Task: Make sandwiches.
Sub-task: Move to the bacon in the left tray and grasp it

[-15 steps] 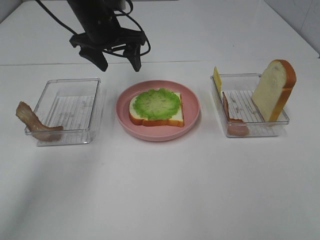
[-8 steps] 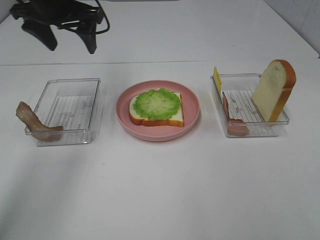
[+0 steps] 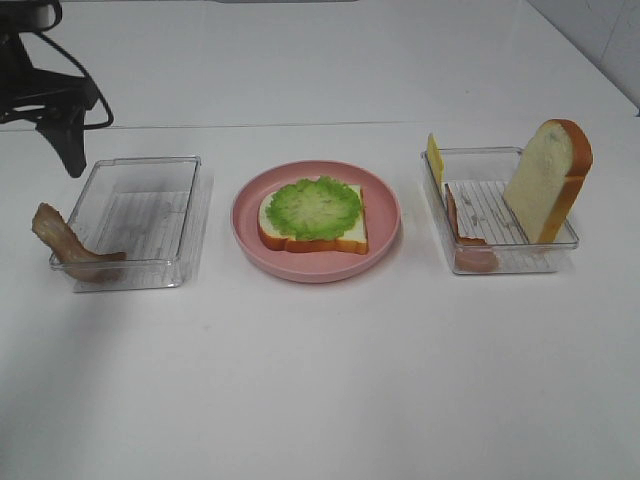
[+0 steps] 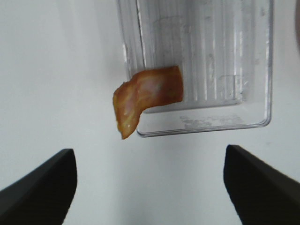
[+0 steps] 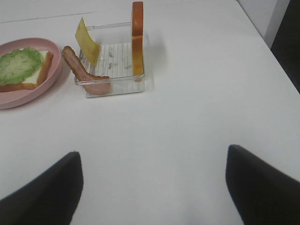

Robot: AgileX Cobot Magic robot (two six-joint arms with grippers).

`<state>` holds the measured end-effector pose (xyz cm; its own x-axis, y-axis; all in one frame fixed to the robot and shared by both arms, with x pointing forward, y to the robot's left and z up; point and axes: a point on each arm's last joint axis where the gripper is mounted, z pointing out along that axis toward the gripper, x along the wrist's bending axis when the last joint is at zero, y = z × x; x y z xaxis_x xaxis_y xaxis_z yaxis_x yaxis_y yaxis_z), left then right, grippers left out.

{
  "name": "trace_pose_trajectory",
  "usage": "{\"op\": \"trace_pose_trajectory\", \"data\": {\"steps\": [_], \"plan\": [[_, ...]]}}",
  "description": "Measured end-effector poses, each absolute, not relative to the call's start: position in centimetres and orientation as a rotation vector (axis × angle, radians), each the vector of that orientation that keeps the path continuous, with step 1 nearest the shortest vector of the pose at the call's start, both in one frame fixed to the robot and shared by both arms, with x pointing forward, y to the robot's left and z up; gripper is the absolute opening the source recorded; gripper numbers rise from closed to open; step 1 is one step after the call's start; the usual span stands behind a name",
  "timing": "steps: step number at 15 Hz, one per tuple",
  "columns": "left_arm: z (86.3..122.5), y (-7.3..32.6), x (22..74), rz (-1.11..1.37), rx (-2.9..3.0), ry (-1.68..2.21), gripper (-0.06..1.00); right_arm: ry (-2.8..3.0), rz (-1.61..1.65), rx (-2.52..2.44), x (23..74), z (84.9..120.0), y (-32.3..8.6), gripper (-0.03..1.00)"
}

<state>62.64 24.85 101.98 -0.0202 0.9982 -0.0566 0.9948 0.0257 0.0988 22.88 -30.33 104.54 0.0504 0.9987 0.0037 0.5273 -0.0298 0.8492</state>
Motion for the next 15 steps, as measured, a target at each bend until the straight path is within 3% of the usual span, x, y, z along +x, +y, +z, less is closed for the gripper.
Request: {"op": "trace_pose_trajectory", "data": {"steps": [6, 10, 15], "plan": [[98.4, 25.3, 62.6, -0.028, 2.138, 2.246, 0.80, 1.558, 0.870, 1.642, 22.9, 104.5, -30.3, 0.78], [95.2, 25.2, 64.1, -0.006, 2.117, 2.243, 0.71, 1.558, 0.870, 1.642, 22.9, 104.5, -30.3, 0.78], [94.5, 25.1, 64.6, 0.026, 2.096, 2.226, 0.61, 1.558, 0.870, 1.642, 22.9, 104.5, -30.3, 0.78]]}}
